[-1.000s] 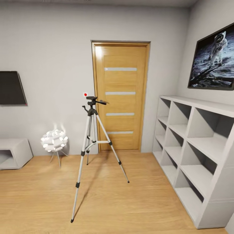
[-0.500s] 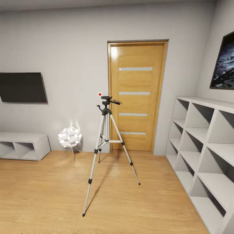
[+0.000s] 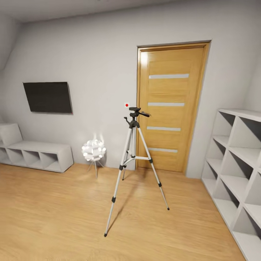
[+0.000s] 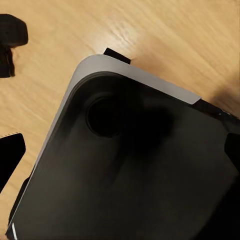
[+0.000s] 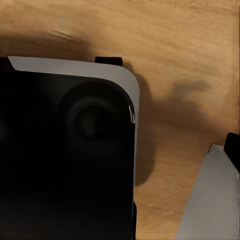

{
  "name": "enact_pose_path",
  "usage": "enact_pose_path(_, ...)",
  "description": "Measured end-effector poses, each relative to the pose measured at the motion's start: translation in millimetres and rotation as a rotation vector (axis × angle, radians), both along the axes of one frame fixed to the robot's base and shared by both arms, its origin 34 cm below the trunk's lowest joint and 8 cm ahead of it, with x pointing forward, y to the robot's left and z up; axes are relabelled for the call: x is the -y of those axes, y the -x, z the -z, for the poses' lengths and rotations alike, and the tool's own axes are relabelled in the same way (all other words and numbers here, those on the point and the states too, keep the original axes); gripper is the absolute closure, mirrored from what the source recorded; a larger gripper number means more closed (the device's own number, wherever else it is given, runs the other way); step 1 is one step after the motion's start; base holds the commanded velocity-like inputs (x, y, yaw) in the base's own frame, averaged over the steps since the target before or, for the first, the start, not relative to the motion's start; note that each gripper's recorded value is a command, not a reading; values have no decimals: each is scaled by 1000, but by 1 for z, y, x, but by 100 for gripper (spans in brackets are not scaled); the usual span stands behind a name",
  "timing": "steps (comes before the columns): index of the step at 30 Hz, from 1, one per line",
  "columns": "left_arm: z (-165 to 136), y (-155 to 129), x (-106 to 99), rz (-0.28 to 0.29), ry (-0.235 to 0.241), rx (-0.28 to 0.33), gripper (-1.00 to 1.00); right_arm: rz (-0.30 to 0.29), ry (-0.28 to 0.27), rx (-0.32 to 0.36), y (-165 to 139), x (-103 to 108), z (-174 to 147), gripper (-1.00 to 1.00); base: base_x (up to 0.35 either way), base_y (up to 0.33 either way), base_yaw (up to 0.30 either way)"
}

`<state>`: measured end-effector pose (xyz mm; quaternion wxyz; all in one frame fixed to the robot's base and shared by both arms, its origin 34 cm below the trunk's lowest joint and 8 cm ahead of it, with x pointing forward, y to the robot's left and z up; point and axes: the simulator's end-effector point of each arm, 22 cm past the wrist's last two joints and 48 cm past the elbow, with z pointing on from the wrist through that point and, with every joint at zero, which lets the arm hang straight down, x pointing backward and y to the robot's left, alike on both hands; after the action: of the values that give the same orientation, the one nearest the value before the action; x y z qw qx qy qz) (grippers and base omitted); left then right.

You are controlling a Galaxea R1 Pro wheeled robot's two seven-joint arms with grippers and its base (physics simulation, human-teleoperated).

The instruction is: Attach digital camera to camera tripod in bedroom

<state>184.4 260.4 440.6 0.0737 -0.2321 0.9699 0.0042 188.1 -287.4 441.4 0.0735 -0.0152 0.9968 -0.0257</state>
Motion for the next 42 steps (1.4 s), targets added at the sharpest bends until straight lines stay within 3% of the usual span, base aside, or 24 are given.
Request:
enact_pose_path(8, 0, 0, 0, -4, 1, 0, -100, -2, 8, 40, -10, 7, -2, -100, 0, 0, 270)
enact_pose_path(42, 0, 0, 0, -4, 0, -1, -100, -2, 9, 47, -11, 8, -2, -100, 0, -47, 270)
